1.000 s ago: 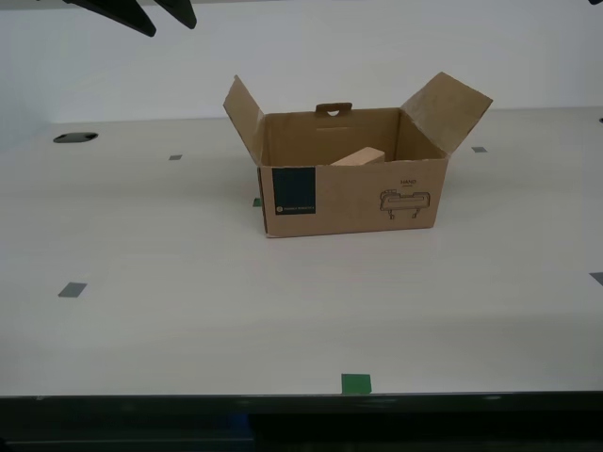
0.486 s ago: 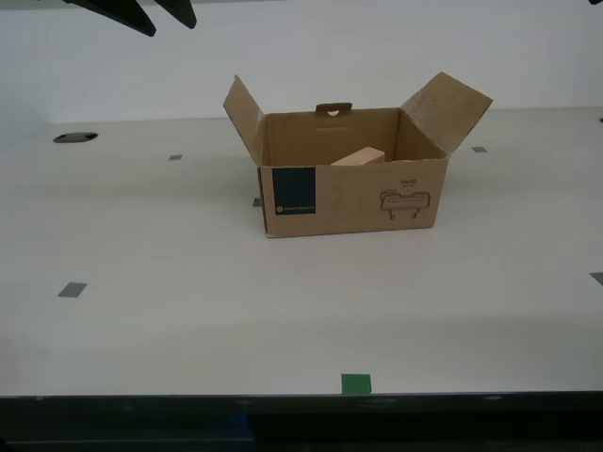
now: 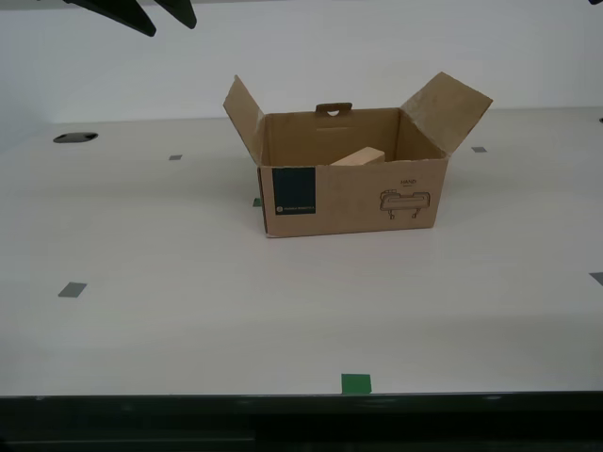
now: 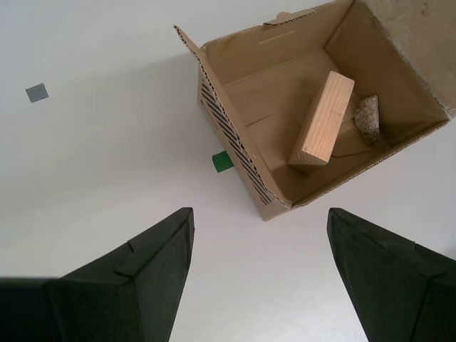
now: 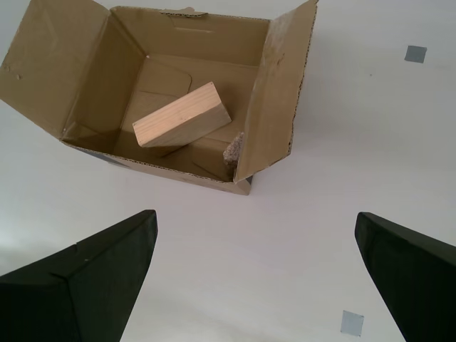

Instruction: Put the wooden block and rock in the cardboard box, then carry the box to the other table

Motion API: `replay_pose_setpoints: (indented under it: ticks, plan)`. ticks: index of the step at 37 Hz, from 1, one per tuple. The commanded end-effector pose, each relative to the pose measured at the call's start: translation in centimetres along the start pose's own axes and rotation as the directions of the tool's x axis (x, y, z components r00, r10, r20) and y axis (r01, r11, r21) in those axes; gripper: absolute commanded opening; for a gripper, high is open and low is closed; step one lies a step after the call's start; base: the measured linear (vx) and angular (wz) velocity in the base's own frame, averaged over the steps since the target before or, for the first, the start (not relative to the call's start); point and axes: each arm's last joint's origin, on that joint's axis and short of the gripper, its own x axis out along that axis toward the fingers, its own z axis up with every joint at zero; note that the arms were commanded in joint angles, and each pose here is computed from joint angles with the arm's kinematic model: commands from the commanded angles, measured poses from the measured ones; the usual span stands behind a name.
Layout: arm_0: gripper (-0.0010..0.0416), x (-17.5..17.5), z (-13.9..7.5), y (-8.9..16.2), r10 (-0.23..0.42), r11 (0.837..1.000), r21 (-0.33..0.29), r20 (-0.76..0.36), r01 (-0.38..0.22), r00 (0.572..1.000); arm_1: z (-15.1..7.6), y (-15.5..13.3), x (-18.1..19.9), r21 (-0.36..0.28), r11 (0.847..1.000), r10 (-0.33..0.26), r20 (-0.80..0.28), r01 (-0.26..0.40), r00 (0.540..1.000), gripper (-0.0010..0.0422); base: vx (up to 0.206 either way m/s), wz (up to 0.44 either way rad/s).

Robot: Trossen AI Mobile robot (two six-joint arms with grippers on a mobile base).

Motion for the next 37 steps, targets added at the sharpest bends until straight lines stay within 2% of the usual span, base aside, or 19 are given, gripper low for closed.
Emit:
replay_pose_setpoints:
  ticks: [1,37]
  plan:
    - [0.0387,-0.03,0.01,0.01,0.000,1.000,0.001,0.001,0.000,1.000,0.01,0.00,-0.01,0.001,1.000,0.000,0.001,0.000,1.000,0.0252,0.000,0.000]
    - [0.0387,-0.03,0.01,0.01,0.000,1.000,0.001,0.001,0.000,1.000,0.02,0.01,-0.02,0.001,1.000,0.001,0.001,-0.001,1.000,0.0252,0.000,0.000]
